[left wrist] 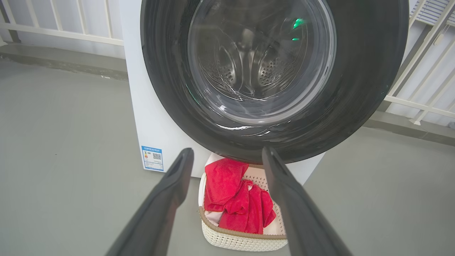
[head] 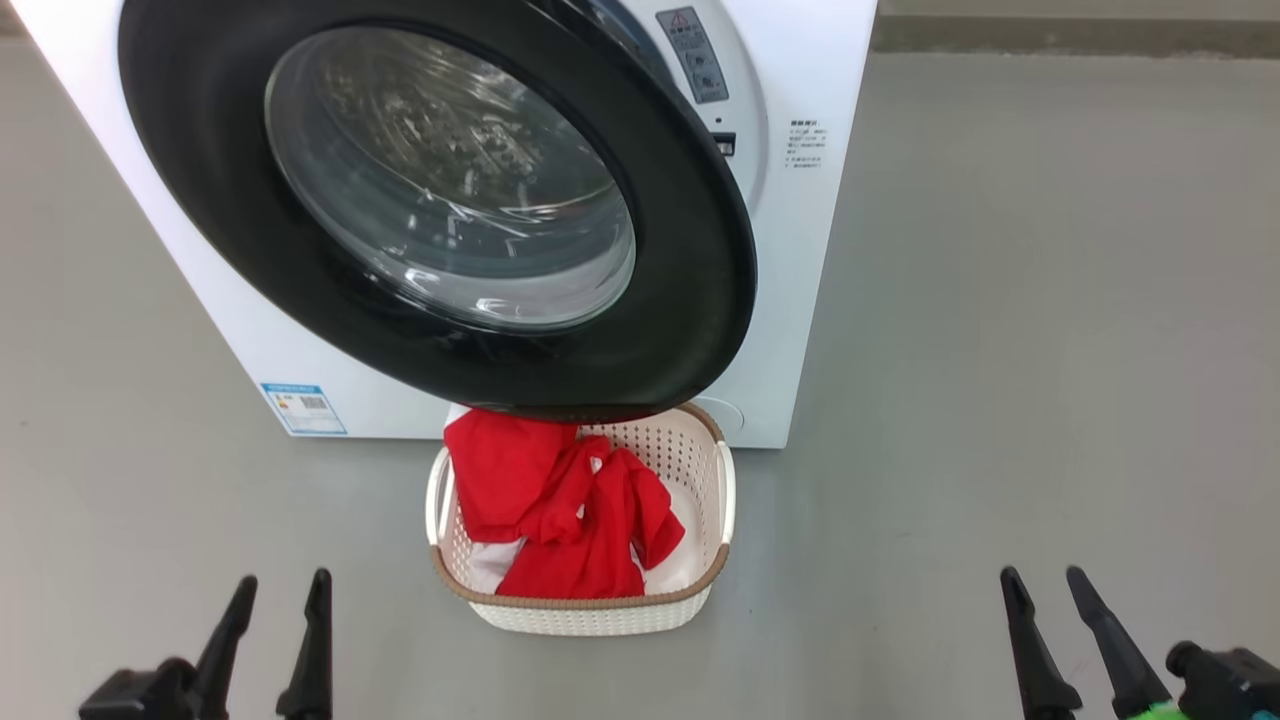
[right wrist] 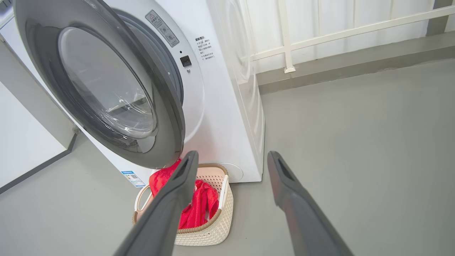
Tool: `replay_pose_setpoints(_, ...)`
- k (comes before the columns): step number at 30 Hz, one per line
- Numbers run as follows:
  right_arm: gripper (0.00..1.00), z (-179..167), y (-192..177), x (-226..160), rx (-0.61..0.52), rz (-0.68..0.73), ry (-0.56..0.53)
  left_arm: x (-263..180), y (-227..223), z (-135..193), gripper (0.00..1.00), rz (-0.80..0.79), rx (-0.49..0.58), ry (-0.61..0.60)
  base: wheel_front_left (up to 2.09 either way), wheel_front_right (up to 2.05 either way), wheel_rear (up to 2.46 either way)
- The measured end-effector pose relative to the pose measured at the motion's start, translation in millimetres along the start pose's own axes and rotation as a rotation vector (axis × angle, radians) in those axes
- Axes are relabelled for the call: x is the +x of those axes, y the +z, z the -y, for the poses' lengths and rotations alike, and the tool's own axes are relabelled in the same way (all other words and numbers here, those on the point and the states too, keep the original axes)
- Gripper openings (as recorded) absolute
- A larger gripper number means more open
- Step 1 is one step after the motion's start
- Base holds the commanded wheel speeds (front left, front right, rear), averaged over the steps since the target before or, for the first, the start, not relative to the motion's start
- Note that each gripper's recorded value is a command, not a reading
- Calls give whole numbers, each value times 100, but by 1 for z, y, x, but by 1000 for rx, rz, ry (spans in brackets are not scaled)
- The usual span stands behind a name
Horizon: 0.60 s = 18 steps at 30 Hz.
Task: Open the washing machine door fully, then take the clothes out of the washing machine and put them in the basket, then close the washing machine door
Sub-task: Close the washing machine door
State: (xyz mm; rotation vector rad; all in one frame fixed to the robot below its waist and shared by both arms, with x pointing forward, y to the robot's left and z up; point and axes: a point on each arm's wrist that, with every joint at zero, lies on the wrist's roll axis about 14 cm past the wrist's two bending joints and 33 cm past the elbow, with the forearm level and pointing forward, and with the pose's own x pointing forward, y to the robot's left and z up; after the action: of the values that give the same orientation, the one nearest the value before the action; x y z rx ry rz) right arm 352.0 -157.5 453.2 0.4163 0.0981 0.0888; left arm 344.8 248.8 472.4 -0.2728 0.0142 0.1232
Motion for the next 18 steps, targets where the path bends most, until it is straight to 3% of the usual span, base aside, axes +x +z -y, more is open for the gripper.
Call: replay_pose_setpoints(18, 100, 12, -2, -16, 2, -4, -43, -15, -4, -1, 100, -3, 7, 10, 0, 0, 0)
